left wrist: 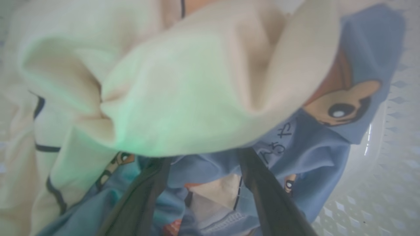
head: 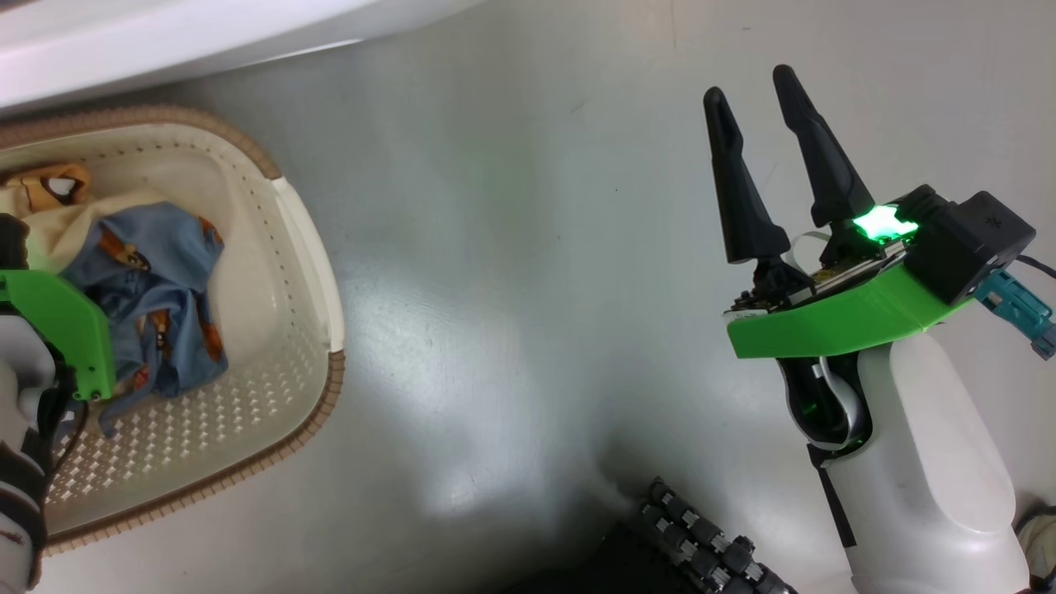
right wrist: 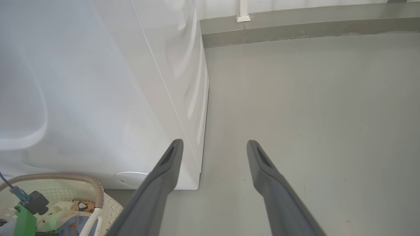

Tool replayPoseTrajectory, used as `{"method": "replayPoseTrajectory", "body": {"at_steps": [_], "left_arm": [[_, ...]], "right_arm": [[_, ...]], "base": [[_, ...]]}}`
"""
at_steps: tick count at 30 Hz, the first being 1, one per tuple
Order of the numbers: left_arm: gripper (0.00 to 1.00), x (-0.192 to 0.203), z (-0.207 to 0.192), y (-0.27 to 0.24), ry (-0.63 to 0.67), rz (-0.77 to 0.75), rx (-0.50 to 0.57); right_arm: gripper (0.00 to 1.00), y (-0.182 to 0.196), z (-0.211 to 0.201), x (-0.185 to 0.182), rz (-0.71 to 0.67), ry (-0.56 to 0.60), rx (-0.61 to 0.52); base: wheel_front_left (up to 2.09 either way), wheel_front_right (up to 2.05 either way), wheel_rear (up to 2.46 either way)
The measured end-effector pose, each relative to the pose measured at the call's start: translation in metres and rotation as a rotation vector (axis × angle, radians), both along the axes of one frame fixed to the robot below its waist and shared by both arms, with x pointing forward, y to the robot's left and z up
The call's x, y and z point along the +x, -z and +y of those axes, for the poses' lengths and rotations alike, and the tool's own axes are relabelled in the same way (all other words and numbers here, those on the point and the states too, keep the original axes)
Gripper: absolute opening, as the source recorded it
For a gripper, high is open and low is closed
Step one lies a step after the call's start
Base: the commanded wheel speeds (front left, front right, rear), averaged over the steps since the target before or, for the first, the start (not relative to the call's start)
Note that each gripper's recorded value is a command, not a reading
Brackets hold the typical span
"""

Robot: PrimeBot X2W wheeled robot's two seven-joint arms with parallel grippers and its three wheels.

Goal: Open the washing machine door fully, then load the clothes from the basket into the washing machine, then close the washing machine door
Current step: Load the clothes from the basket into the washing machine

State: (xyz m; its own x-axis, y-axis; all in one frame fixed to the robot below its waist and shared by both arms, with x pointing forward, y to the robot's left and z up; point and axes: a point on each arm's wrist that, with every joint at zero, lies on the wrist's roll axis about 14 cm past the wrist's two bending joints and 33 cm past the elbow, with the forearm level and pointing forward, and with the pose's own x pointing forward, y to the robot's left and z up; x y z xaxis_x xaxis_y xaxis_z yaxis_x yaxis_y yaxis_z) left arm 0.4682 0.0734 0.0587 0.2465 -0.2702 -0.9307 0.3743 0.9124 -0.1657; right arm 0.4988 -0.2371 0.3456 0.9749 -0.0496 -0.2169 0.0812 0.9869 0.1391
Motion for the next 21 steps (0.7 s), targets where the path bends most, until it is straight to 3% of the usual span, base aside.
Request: {"method": "replayPoseTrajectory", "body": {"at_steps": [4, 5, 6, 7, 21], "left_arm": [[1.00, 0.001, 0.001, -0.001, -0.004, -0.002, -0.006], [0.94, 0.002, 0.002, -0.001, -0.005, -0.008, -0.005], [0.32, 0.002, 0.003, -0.001, -0.005, -0.009, -0.002], [0.00, 0.002, 0.005, -0.001, -0.007, -0.009, 0.000], [0.00, 0.020, 0.003, -0.028, -0.058, -0.122, -0.068]], "right_arm": [[1.00, 0.000, 0.001, 0.000, -0.001, -0.001, 0.002], [1.00, 0.000, 0.001, 0.000, -0.001, -0.001, 0.002], [1.00, 0.000, 0.001, 0.000, -0.001, -0.002, 0.003], [1.00, 0.000, 0.001, 0.000, -0.001, -0.002, 0.004], [1.00, -0.009, 0.012, 0.005, -0.028, -0.020, 0.029]], "base": [[0.00, 0.00, 0.00], [0.00, 0.00, 0.00], [0.00, 0.00, 0.00], [0.00, 0.00, 0.00], [0.00, 0.00, 0.00]]}}
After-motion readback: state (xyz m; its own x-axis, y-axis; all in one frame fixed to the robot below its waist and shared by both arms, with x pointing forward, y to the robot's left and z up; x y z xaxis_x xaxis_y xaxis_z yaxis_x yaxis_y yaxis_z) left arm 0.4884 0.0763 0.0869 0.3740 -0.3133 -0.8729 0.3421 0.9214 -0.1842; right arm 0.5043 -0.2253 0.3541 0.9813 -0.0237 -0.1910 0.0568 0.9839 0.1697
